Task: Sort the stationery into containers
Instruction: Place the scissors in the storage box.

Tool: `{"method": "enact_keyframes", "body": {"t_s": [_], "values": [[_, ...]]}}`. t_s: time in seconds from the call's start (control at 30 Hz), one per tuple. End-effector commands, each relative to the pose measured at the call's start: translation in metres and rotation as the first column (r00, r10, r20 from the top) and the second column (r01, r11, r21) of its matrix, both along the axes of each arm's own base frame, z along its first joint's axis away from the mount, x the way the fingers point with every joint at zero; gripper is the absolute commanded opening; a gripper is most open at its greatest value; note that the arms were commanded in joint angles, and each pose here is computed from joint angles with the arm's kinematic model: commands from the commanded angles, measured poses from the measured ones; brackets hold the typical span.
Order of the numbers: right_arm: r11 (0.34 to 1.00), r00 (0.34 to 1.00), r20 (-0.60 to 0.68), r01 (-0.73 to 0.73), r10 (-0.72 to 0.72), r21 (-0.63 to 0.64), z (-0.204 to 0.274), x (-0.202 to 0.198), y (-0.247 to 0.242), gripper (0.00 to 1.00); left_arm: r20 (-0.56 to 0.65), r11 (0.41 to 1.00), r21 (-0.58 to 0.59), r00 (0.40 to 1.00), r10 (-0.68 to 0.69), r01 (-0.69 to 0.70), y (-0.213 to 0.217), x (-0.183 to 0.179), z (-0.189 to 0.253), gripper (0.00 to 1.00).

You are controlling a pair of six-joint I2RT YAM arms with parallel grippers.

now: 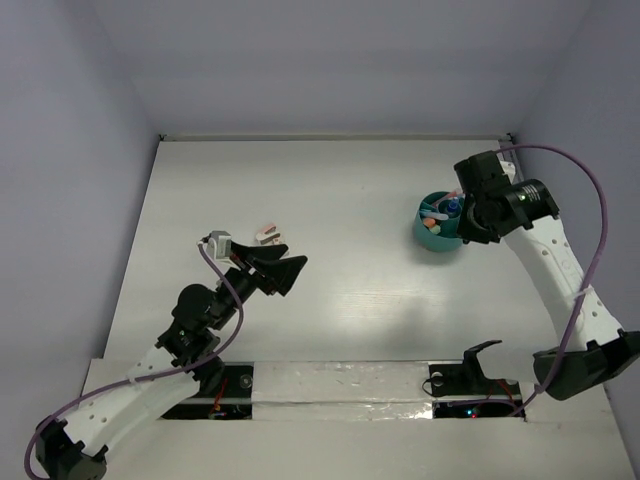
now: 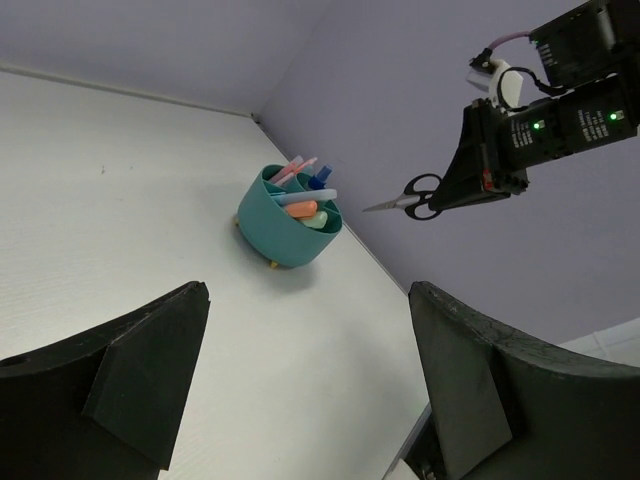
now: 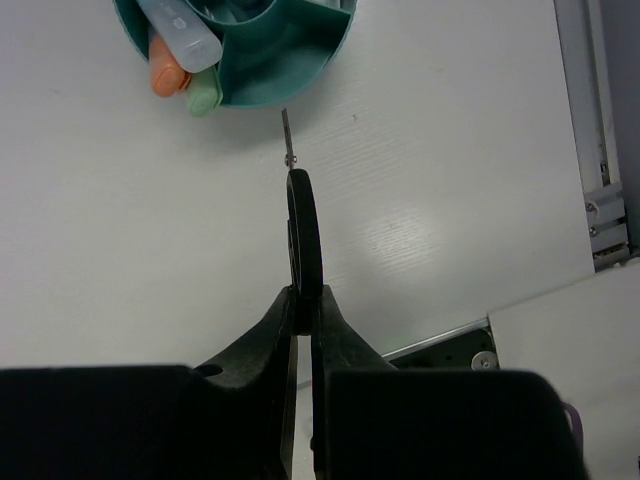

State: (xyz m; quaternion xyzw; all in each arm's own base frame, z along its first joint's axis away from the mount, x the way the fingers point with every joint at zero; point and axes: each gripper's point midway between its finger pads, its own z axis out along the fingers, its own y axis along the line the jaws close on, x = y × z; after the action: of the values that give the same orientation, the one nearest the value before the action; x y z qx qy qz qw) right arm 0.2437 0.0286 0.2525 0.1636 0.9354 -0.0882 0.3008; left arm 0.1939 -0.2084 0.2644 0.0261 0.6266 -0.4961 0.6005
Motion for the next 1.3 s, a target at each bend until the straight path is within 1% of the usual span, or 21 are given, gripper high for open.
{"method": "enact_keyframes", "body": {"t_s": [0.0, 0.03, 0.1, 0.13, 0.2, 0.27, 0.47, 0.7, 0.97, 1.27], "values": [[0.999, 0.992, -0.124, -0.017, 0.014, -0.029, -0.012, -0.017, -0.008, 0.00, 0.047, 1.000, -0.028, 0.999, -0.004, 0.005, 0.001, -0.004, 0.012, 0.78], [0.999, 0.990, -0.139, -0.041, 0.036, -0.027, -0.015, -0.012, -0.004, 0.00, 0.051, 0.999, -0.032, 0.999, -0.007, 0.009, 0.001, -0.004, 0.013, 0.78], [0.999, 0.992, -0.121, -0.037, 0.035, -0.018, -0.014, -0.002, -0.005, 0.00, 0.049, 0.999, -0.033, 0.999, -0.011, 0.012, 0.000, -0.005, 0.012, 0.78], [0.998, 0.990, -0.130, -0.060, 0.058, -0.013, -0.016, 0.002, -0.002, 0.00, 0.048, 0.999, -0.032, 0.999, -0.011, 0.012, 0.000, -0.005, 0.012, 0.78], [0.998, 0.990, -0.134, -0.054, 0.050, -0.019, -0.018, 0.009, -0.004, 0.00, 0.049, 0.999, -0.033, 0.999, -0.011, 0.012, 0.000, -0.004, 0.012, 0.78], [0.997, 0.984, -0.163, -0.072, 0.067, -0.026, -0.025, 0.015, -0.002, 0.00, 0.049, 0.999, -0.032, 0.999, -0.014, 0.015, 0.000, -0.005, 0.012, 0.78], [0.996, 0.988, -0.127, -0.087, 0.083, -0.030, -0.024, 0.036, -0.002, 0.00, 0.049, 0.999, -0.033, 0.999, -0.016, 0.017, 0.000, -0.005, 0.011, 0.78], [0.994, 0.989, -0.120, -0.095, 0.088, -0.050, -0.024, 0.049, -0.004, 0.00, 0.044, 0.999, -0.027, 0.999, -0.020, 0.021, -0.002, -0.004, 0.008, 0.78], [0.993, 0.978, -0.175, -0.119, 0.114, -0.017, -0.052, 0.062, 0.001, 0.00, 0.039, 1.000, -0.023, 0.999, -0.020, 0.021, -0.003, -0.003, 0.007, 0.78], [0.985, 0.978, -0.118, -0.167, 0.172, 0.050, -0.049, 0.083, 0.019, 0.00, 0.034, 0.999, -0.022, 0.999, -0.024, 0.025, -0.005, -0.003, 0.005, 0.78]]}}
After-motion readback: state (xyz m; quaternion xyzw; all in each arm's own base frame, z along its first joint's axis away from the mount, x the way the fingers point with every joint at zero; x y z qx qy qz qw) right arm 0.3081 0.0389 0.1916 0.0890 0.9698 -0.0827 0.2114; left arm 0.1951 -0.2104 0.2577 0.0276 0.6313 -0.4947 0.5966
